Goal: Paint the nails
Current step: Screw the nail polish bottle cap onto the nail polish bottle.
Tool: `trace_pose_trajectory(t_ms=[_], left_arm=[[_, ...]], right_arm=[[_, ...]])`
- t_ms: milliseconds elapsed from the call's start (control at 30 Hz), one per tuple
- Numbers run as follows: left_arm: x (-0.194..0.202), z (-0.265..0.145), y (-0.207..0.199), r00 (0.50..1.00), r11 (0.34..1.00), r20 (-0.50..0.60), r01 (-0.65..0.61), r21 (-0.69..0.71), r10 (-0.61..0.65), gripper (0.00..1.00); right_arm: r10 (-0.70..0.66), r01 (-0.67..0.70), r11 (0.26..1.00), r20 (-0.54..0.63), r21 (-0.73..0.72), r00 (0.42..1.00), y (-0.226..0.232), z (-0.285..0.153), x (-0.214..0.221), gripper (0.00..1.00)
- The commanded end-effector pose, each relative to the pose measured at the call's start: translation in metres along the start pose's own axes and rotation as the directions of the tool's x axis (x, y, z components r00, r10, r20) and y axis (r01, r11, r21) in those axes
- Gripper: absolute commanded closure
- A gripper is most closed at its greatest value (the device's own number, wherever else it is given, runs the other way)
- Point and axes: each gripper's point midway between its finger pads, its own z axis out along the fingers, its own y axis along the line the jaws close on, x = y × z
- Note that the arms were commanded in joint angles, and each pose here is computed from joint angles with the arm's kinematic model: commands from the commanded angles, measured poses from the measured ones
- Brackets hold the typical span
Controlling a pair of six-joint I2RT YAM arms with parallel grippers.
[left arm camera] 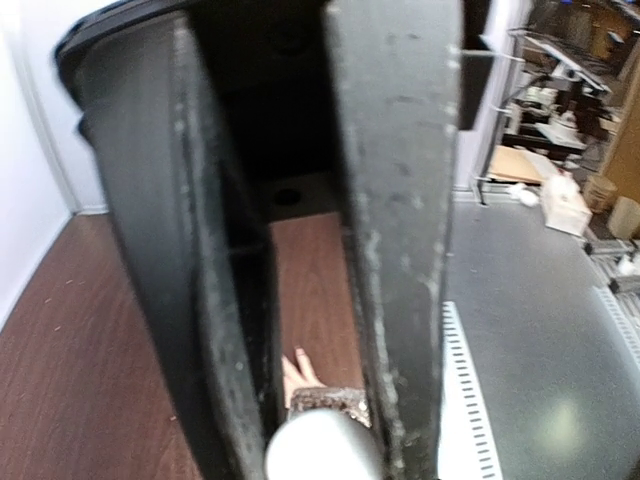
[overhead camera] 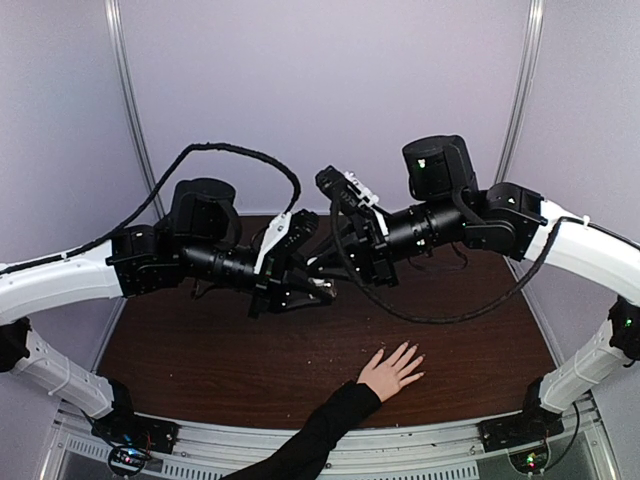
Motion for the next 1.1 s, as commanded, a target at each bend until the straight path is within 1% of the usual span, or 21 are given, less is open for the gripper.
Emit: trace_pose_trajectory(t_ms=[0,133,167,300,333,433,533,633,700,767,833,900,1000,1033,1067], left_arm=[[-0.047,-0.033,0.060,0.988,0.941,0.138,-0.013,-0.339,0.063,1.00],[-0.045,-0.038,0.082,0.990,0.893,0.129,0.008,-0.450,0.056,1.00],[-0.044,-0.039,0.086,0.990,0.883,0.138,0.035,-0.469,0.034,1.00],[-0.044,-0.042,0.105,0.988,0.833,0.151,0.074,-0.549,0.012,1.00],[-0.042,-0.040,0.109,0.988,0.824,0.151,0.084,-0.560,0.002,1.00],[-0.038,-0.043,0.128,0.989,0.763,0.146,0.116,-0.637,-0.028,1.00],[-0.035,-0.044,0.140,0.988,0.718,0.146,0.137,-0.683,-0.050,1.00],[-0.034,-0.045,0.146,0.987,0.695,0.147,0.145,-0.704,-0.058,1.00],[-0.034,-0.043,0.147,0.989,0.700,0.140,0.139,-0.700,-0.057,1.00],[-0.034,-0.039,0.144,0.991,0.719,0.123,0.122,-0.684,-0.052,1.00],[-0.034,-0.035,0.138,0.993,0.749,0.108,0.100,-0.654,-0.038,1.00],[-0.035,-0.031,0.128,0.996,0.788,0.092,0.072,-0.611,-0.020,1.00],[-0.033,-0.023,0.110,0.999,0.852,0.051,0.025,-0.523,0.002,1.00],[-0.033,-0.021,0.105,0.999,0.869,0.035,0.001,-0.496,0.019,1.00],[-0.031,-0.020,0.100,0.999,0.883,0.024,-0.010,-0.470,0.024,1.00]], right_arm=[[0.077,-0.069,0.987,-0.048,0.144,0.996,-0.015,-0.010,0.011,0.96],[0.088,-0.080,0.966,-0.023,0.246,0.996,-0.033,-0.012,0.009,0.97],[0.091,-0.083,0.958,-0.018,0.274,0.996,-0.039,-0.012,0.010,0.97],[0.091,-0.084,0.926,-0.002,0.367,0.996,-0.057,-0.013,0.012,0.98],[0.108,-0.103,0.918,0.009,0.383,0.994,-0.061,-0.013,0.012,0.98],[0.118,-0.114,0.893,0.018,0.435,0.993,-0.071,-0.013,0.016,0.98],[0.121,-0.113,0.868,0.015,0.483,0.993,-0.080,-0.013,0.019,0.98],[0.125,-0.111,0.838,0.010,0.534,0.992,-0.088,-0.018,0.025,0.98],[0.124,-0.108,0.827,0.007,0.552,0.992,-0.090,-0.021,0.027,0.98],[0.115,-0.101,0.836,0.007,0.540,0.993,-0.086,-0.022,0.026,0.94],[0.103,-0.096,0.847,0.016,0.523,0.995,-0.081,-0.024,0.022,0.88],[0.089,-0.088,0.854,0.022,0.512,0.996,-0.076,-0.029,0.017,0.76],[0.078,-0.086,0.861,0.038,0.501,0.996,-0.070,-0.039,0.012,0.69],[0.075,-0.087,0.864,0.044,0.496,0.996,-0.068,-0.042,0.010,0.64],[0.046,-0.059,0.874,0.040,0.482,0.998,-0.063,-0.045,0.007,0.57]])
